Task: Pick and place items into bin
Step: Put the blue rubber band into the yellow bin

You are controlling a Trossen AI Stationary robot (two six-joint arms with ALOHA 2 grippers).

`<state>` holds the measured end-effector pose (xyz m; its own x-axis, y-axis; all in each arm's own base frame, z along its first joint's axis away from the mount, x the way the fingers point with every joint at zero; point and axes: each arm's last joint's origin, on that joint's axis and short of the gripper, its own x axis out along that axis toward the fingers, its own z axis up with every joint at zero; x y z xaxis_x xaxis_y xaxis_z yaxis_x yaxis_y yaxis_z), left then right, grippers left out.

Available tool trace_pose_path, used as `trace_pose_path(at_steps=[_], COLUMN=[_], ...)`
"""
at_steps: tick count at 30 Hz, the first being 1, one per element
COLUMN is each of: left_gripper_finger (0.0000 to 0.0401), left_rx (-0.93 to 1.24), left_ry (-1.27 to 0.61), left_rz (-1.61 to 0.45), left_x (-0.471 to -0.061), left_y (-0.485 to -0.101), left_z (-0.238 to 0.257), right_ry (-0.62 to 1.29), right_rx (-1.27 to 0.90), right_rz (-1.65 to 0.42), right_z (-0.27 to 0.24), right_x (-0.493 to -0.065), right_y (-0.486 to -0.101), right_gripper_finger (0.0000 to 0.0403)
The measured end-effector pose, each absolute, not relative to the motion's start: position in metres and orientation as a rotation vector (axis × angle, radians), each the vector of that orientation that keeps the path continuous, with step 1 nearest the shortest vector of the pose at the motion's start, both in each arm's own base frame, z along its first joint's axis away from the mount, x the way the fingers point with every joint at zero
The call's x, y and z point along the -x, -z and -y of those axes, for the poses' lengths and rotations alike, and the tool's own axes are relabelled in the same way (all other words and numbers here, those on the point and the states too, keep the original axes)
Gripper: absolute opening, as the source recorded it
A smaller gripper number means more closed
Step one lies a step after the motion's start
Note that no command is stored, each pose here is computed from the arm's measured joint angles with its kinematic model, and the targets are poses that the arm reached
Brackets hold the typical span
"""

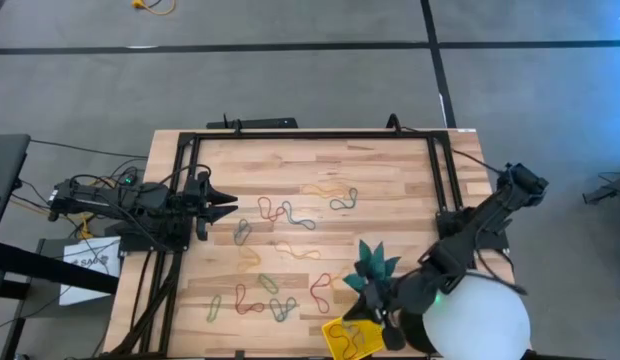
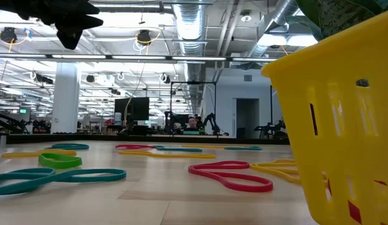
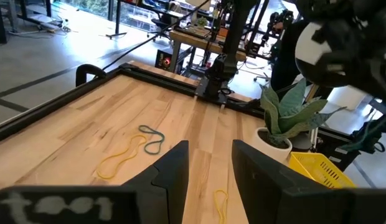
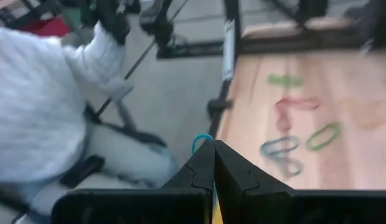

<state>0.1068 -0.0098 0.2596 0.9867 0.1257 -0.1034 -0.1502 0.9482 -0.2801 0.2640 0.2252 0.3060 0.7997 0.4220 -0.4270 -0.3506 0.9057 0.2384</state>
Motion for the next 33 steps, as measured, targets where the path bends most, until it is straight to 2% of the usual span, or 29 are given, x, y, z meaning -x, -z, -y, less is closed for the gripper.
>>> trace_pose_path(at_steps=[8, 15, 20, 28, 33], left_gripper_finger=[0.0112, 0.0112, 0.0112, 0.0112, 0.0112], left_rx=[0.320, 0.337, 0.339, 0.346, 0.343], left_ry=[-0.142, -0.150, -0.149, -0.155, -0.206], left_rz=[-0.081, -0.077, -0.070, -0.066, -0.057], left_x=[-0.107, -0.107, -0.107, -0.107, -0.107], left_y=[-0.260, -0.260, -0.261, -0.261, -0.261], left_z=[0.010, 0.010, 0.010, 0.009, 0.008], right_ry=[-0.536, -0.502, -0.581, -0.798, -0.832], right_rx=[-0.186, -0.192, -0.221, -0.099, -0.006], right_rz=[-0.673, -0.757, -0.783, -0.872, -0.853], right_z=[-0.239, -0.219, -0.208, -0.200, -0.200], right_x=[-0.280, -0.285, -0.295, -0.304, -0.303], right_y=[-0.266, -0.264, -0.264, -0.242, -0.239], right_gripper_finger=[0.0000, 0.0000, 0.0000, 0.0000, 0.0000])
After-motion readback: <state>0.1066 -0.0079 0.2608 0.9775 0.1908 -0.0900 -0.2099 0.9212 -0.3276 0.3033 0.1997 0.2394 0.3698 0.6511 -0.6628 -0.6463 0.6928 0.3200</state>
